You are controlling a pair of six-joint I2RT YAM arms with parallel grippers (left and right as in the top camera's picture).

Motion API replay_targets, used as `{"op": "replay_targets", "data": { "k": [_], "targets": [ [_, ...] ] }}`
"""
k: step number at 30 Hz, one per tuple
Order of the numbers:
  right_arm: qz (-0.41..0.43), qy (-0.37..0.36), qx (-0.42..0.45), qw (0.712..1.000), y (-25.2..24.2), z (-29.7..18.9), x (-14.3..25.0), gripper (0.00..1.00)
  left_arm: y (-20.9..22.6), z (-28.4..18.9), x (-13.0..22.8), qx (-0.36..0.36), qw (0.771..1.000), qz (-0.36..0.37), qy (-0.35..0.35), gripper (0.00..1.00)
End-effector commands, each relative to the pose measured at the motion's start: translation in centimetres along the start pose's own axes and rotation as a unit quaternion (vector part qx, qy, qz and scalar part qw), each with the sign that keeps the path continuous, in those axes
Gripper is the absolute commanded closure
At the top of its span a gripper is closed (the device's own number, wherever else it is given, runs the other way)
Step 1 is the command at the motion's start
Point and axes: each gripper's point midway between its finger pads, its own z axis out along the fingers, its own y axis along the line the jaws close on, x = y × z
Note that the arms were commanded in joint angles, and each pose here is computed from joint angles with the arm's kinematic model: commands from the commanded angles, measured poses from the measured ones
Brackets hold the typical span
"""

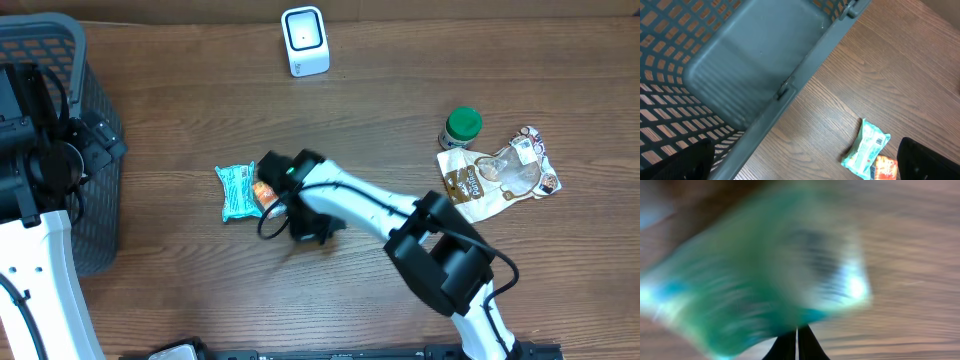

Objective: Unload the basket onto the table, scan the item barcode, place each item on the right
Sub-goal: 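Grasp the small mint-green tissue packet with the right gripper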

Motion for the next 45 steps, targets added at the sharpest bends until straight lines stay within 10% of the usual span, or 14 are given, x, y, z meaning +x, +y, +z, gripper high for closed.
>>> {"op": "replay_targets", "data": {
  "k": [1,10,20,28,45],
  "targets": [
    [0.026,-0.027,0.037,0.999,-2.9,0.1,-2.2,0.96,0.2,-0.3,-0.5,-0.005,1.000,-0.005,-0.009,0.00],
    [-0.046,-0.059,-0.148,0.986,2.1,-0.9,-6.3,0.92,0.3,-0.3,-0.5,-0.005,1.000,-0.005,-0.009,0.00],
    [-0.031,-0.070,-0.151,0.986,-0.7,-3.7,-8.6,0.87,0.2,-0.3,-0.5,-0.005,1.000,-0.005,-0.009,0.00],
    [-0.051,-0.013,-0.214,0.975,-1.8,-8.6,-5.4,0.49,0.2,-0.3,-0.5,-0.005,1.000,-0.005,-0.009,0.01],
    [-0.059,0.042,-0.248,0.966,1.3,-3.1,-1.5,0.57,0.2,-0.3,-0.5,-0.005,1.000,-0.005,-0.009,0.00]
  ]
}}
